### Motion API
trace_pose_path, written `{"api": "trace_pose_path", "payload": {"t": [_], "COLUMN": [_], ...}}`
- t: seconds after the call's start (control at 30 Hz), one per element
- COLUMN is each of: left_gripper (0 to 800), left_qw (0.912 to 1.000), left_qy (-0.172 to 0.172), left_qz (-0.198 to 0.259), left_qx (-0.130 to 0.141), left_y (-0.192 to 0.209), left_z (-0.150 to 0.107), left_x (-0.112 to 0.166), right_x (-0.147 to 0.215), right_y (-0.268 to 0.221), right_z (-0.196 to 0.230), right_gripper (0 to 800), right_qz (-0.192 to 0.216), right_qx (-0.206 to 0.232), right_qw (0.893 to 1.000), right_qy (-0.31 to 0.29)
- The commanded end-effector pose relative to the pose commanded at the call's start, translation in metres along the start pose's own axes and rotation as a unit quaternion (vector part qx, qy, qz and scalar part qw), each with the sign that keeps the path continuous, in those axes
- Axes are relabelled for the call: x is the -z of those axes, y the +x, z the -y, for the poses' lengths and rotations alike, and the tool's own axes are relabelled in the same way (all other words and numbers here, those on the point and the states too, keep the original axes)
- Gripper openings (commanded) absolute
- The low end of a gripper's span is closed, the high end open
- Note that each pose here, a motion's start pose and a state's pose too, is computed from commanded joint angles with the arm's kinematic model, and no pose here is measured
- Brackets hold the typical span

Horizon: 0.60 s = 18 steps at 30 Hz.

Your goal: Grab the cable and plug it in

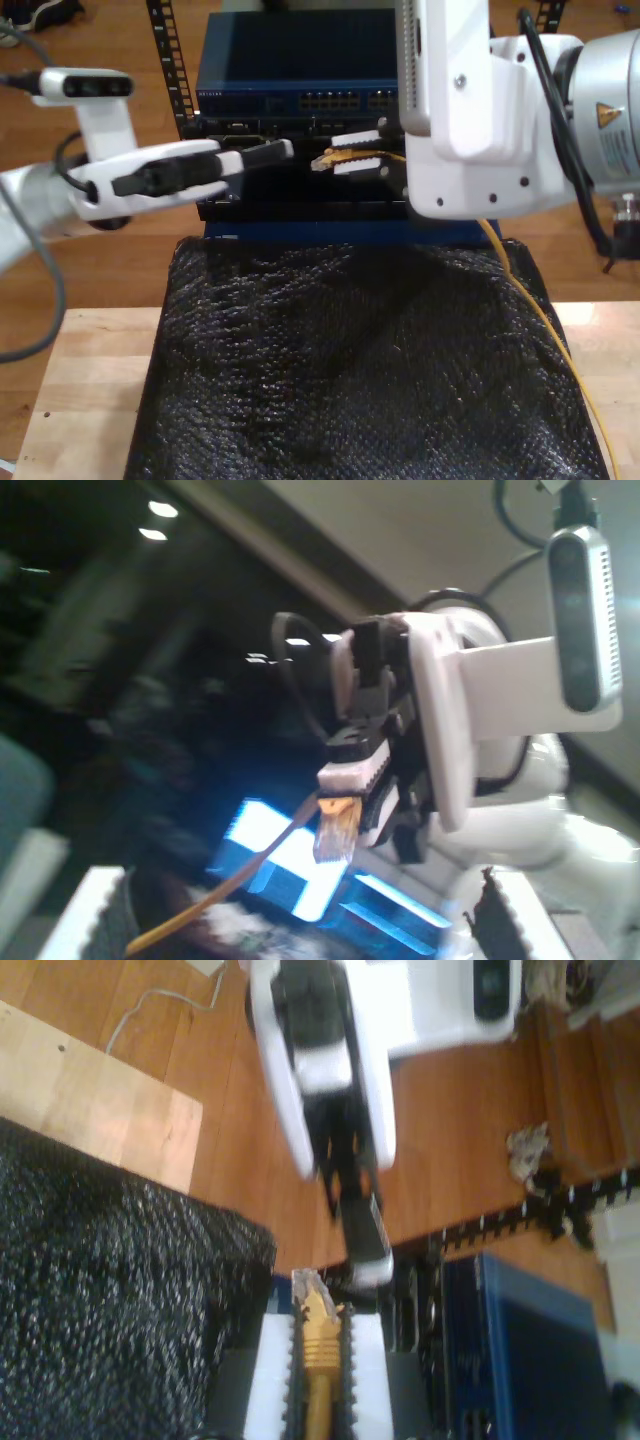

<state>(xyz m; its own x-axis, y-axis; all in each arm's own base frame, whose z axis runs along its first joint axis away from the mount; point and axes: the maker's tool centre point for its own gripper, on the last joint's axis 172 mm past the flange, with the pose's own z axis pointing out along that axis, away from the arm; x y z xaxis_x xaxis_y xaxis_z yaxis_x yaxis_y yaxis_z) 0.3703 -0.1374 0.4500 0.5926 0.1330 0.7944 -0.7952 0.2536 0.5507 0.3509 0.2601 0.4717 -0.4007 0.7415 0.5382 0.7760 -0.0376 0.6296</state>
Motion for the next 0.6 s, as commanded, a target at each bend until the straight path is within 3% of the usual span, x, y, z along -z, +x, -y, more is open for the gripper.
{"api": "trace_pose_path", "payload": {"t": [0.13,0.27,0.37,0.6], "left_gripper": [795,797,797,798], "left_qw": [0.9989,0.996,0.9896,0.9714], "left_qy": [0.014,0.035,0.064,0.089], "left_qz": [0.045,0.083,0.129,0.22], "left_qx": [-0.005,-0.001,0.002,0.009], "left_y": [-0.006,-0.019,-0.032,-0.06], "left_z": [-0.003,-0.003,0.001,-0.014], "left_x": [0.003,0.008,0.017,0.025], "right_x": [0.005,0.013,0.011,0.0], "right_y": [-0.046,-0.078,-0.085,-0.117], "right_z": [-0.02,-0.032,-0.032,-0.023], "right_gripper": [0,0,0,0], "right_qz": [0.038,0.067,0.077,0.136], "right_qx": [-0.055,-0.082,-0.086,-0.09], "right_qw": [0.998,0.994,0.993,0.986], "right_qy": [-0.02,-0.035,-0.034,-0.013]}}
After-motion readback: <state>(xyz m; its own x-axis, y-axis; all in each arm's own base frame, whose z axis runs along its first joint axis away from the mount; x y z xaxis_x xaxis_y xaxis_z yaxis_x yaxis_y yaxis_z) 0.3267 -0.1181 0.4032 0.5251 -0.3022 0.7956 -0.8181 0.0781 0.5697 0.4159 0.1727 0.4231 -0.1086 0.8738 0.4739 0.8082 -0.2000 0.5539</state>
